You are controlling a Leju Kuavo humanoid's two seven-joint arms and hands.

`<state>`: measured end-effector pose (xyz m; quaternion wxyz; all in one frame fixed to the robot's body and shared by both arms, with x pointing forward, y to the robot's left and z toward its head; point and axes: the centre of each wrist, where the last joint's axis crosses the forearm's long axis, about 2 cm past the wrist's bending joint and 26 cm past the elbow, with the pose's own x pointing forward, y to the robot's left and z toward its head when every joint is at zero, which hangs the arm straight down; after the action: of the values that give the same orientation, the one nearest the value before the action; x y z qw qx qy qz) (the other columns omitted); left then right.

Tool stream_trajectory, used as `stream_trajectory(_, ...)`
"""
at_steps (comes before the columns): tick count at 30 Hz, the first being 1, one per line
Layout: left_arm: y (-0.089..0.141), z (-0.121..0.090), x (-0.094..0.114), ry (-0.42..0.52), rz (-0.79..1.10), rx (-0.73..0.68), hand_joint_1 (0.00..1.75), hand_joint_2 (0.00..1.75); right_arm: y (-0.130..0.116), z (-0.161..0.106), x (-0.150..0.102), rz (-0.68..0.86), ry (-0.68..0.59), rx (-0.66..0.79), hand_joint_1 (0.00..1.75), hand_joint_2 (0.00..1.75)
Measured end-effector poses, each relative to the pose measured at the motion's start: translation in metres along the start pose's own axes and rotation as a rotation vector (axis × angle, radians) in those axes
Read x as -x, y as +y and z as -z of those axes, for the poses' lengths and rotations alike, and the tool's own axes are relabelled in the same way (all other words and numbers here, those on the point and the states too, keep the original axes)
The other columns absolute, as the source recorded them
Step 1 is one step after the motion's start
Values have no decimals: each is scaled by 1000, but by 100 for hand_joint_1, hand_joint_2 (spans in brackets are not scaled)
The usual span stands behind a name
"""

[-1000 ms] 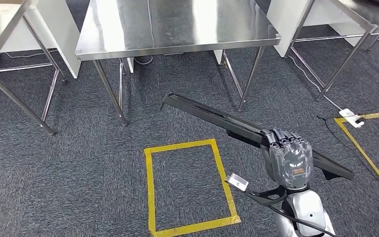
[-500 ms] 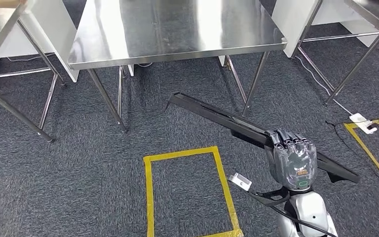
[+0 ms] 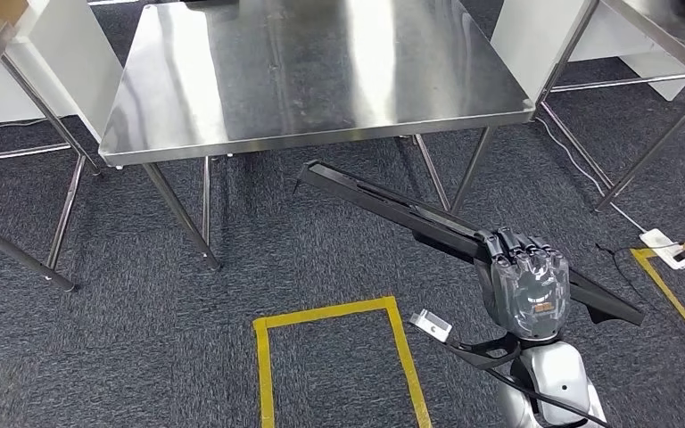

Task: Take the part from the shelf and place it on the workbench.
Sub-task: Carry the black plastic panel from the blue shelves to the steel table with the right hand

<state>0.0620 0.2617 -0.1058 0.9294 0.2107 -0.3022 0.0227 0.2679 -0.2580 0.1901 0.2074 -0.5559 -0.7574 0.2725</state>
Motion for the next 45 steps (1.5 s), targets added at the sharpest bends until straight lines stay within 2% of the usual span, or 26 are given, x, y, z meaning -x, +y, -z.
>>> stream_trajectory(10,-1,-2,2,14,-13,-5,0,175,2,-3,-1,4,4,-15,175,175)
stream_trajectory(22,1,-2,5,24,-42,-26,0,175,8,-11,-20,28,12,-53,175,175)
stream_trajectory(45,2,0,2,13,-36,-17,0,175,7,-19,-11,19,30,-71,175,175)
